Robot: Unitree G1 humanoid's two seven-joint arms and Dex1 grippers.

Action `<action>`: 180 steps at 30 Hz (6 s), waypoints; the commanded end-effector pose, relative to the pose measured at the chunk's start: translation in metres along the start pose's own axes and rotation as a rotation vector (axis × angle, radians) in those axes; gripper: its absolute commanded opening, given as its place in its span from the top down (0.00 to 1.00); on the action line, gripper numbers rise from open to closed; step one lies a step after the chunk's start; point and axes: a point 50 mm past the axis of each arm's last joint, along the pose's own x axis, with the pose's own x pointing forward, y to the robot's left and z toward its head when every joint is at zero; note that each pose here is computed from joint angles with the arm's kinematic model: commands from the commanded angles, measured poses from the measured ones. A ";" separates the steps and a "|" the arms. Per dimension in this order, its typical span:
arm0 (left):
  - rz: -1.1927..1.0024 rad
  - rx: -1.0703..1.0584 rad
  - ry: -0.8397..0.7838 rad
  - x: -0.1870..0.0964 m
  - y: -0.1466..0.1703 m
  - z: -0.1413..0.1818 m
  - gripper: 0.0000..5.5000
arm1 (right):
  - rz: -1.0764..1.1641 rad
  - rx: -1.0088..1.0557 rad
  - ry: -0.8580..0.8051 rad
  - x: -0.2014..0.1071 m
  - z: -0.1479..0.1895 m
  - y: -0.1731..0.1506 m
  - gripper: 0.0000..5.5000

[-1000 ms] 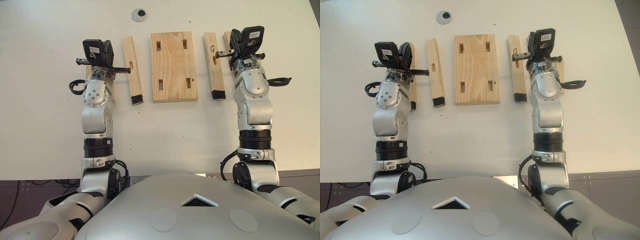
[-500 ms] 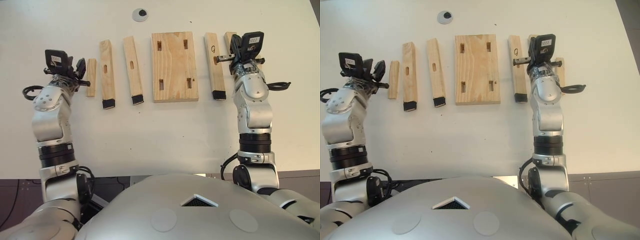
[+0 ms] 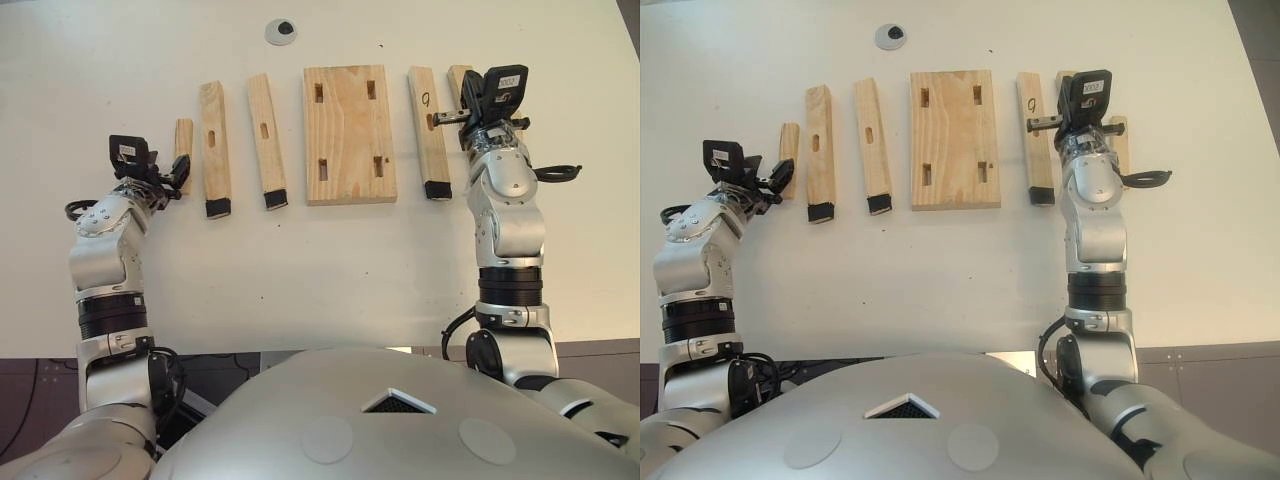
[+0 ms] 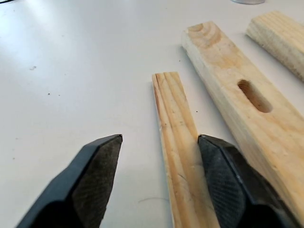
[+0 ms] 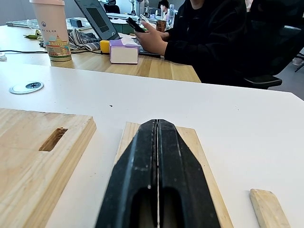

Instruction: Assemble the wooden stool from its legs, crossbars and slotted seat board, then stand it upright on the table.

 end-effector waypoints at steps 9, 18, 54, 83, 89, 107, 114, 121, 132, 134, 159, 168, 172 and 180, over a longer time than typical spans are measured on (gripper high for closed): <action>-0.024 -0.024 0.046 -0.005 -0.013 0.005 0.47 | -0.006 0.011 0.005 -0.002 -0.001 0.003 1.00; 0.010 -0.048 0.192 -0.009 0.001 -0.043 0.68 | -0.009 0.008 0.004 0.000 -0.001 0.002 1.00; -0.554 0.127 -0.653 -0.020 -0.166 0.119 0.77 | 0.795 0.874 0.063 0.020 0.114 0.052 0.54; -0.520 0.255 -0.618 -0.016 -0.169 0.102 0.63 | 0.669 0.875 0.058 0.028 0.108 0.041 0.93; -0.457 0.257 -0.523 -0.005 -0.172 0.083 0.50 | 0.200 0.544 -0.046 0.031 0.077 -0.023 0.93; -0.340 0.208 -0.454 0.016 -0.161 0.064 0.50 | 0.069 0.360 -0.110 0.005 0.021 -0.093 0.93; -0.347 0.199 -0.459 0.017 -0.162 0.067 0.50 | 0.054 0.349 -0.062 0.008 0.001 -0.095 0.93; -0.336 0.193 -0.458 0.017 -0.160 0.068 0.50 | 0.044 0.391 -0.075 0.006 0.001 -0.094 0.93; -0.318 0.187 -0.453 0.021 -0.161 0.065 0.50 | 0.073 0.439 -0.060 0.008 0.003 -0.083 0.93; -0.315 0.186 -0.454 0.022 -0.160 0.064 0.50 | 0.070 0.429 -0.052 0.008 0.001 -0.083 0.93; -0.294 0.182 -0.464 0.020 -0.158 0.065 0.50 | 0.059 0.459 -0.053 0.002 0.004 -0.076 0.93; -0.295 0.186 -0.462 0.020 -0.157 0.065 0.50 | 0.002 0.357 0.006 -0.014 -0.036 -0.064 0.93; -0.296 0.187 -0.463 0.020 -0.157 0.065 0.50 | 0.034 0.273 0.035 -0.022 -0.049 -0.050 0.93; -0.289 0.180 -0.461 0.021 -0.160 0.064 0.50 | 0.125 0.199 0.088 -0.022 -0.056 -0.032 0.93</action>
